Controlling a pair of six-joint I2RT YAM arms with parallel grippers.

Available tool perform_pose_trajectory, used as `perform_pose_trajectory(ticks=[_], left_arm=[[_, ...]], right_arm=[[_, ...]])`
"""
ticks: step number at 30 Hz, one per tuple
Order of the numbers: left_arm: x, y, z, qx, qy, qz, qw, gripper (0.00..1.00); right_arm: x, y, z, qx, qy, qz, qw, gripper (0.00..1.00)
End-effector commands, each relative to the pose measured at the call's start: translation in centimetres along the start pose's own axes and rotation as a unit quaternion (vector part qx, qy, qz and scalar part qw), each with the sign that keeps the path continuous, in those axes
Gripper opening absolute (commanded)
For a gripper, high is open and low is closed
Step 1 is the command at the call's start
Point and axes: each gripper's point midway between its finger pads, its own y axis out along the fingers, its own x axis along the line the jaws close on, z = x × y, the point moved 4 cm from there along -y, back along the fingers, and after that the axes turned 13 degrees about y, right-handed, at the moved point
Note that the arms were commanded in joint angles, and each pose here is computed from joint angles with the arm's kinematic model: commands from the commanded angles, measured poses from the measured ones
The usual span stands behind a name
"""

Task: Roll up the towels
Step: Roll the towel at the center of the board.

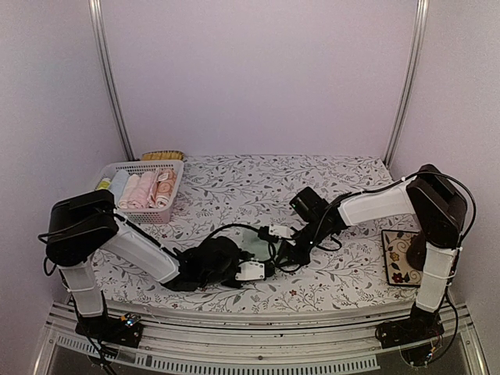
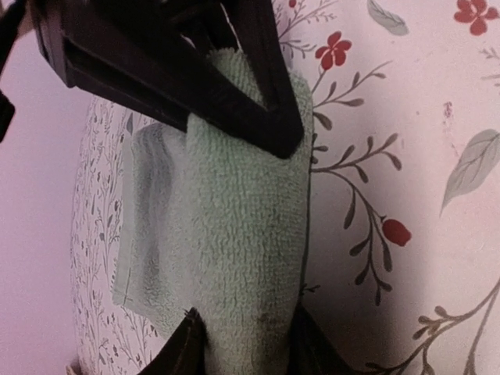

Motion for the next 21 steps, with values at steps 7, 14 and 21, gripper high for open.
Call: perform_pose_trajectory(ticks=[7,14,21], left_arm=[[-1.6,0.9,0.3,0.002,-0.016,0.086,0.996,0.00],[-1.7,1.3,0.4,0.005,-0.076,0.194,0.978,0.00],[-1.5,1.2,0.6,-0.022,-0.135,0.256,0.957,0.00]], right_arm=[[-0.6,0.3,1.9,0.037,0.031,0.001,0.999,0.15],[-0.6,-2.7,0.9,-0.011,0.002,0.074,0.997,0.56],[-2.0,-5.2,0.5,-0.048,-0.001,0.171,0.984,0.72]])
